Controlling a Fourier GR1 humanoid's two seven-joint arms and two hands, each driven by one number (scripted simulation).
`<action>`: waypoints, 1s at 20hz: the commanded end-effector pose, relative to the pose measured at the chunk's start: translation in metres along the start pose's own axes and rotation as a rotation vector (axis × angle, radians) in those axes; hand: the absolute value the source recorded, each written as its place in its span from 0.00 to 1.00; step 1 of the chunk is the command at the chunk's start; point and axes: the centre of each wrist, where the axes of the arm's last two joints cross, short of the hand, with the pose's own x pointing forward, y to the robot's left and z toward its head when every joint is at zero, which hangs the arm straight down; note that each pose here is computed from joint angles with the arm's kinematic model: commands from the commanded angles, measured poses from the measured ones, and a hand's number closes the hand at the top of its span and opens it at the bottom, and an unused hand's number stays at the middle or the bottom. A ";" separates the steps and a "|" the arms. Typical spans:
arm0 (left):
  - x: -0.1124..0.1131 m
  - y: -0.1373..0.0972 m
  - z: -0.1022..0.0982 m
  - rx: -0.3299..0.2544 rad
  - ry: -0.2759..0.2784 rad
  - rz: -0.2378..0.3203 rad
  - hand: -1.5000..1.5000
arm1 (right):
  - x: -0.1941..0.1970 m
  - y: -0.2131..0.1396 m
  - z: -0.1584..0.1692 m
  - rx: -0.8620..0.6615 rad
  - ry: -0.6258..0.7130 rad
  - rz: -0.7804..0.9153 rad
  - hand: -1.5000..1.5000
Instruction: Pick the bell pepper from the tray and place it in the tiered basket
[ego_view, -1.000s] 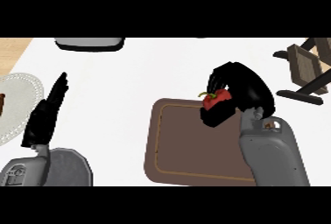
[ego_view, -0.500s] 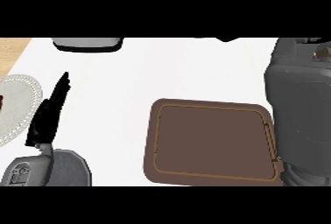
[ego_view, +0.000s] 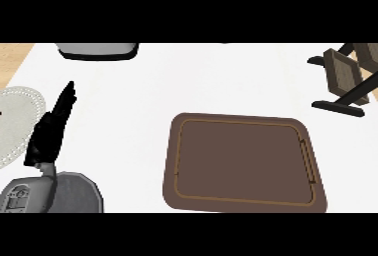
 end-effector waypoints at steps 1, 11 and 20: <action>0.007 -0.015 0.012 -0.007 0.000 0.024 0.50 | -0.018 -0.027 -0.027 0.032 0.019 -0.026 1.00; 0.008 -0.015 0.001 -0.008 -0.014 0.011 0.50 | -0.049 -0.008 -0.073 -0.021 0.004 0.205 1.00; 0.004 -0.011 0.005 -0.015 -0.010 0.013 0.50 | -0.130 -0.015 -0.107 -0.110 0.077 0.456 1.00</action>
